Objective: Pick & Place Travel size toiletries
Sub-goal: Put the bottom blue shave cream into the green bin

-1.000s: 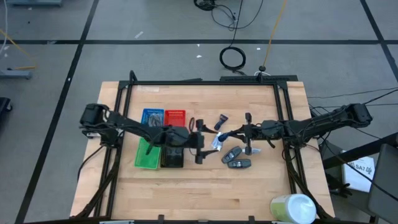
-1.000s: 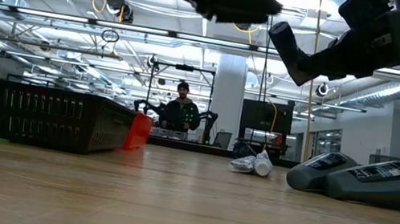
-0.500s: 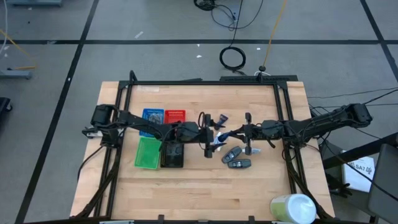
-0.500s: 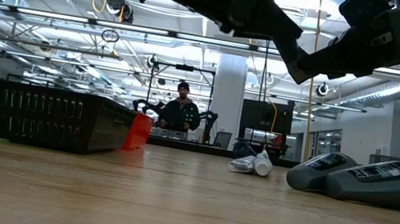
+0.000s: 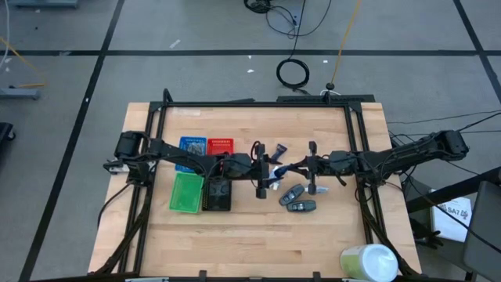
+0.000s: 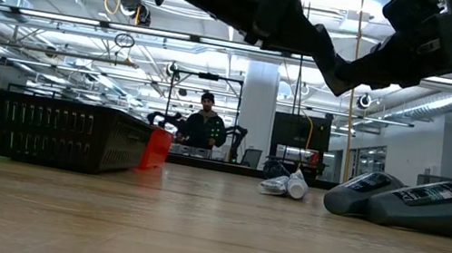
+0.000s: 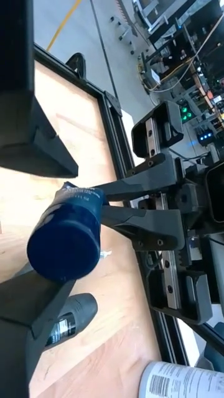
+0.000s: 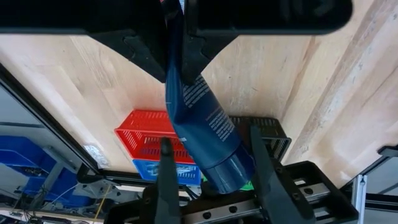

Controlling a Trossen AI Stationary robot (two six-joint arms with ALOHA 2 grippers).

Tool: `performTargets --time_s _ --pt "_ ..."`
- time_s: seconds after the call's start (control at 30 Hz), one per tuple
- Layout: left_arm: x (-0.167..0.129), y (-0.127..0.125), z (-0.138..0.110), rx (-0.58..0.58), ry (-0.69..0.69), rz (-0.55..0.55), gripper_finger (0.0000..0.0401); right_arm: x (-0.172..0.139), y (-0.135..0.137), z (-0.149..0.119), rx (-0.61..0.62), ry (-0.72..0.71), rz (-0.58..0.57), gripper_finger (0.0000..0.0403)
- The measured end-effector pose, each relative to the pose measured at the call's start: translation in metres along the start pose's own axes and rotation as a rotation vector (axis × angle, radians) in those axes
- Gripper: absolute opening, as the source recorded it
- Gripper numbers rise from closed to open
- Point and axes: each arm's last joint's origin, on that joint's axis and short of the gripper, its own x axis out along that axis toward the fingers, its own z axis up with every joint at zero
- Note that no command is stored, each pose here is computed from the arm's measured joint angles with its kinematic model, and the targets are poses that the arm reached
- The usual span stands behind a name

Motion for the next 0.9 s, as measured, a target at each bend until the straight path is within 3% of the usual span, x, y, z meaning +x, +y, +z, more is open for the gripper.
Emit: performTargets --time_s 0.53,0.67,0.9 --pt "0.000 0.001 0.002 -0.008 -0.026 0.012 0.0120 0.000 0.000 0.000 0.034 0.004 -0.004 0.0030" --pt "-0.002 0.001 0.007 0.009 -0.054 0.017 0.0116 0.000 0.000 0.000 0.047 0.002 0.004 0.0063" --pt "-0.023 0.007 0.028 0.044 -0.027 0.084 0.0116 -0.001 0.002 -0.004 0.063 0.045 0.020 0.0161"
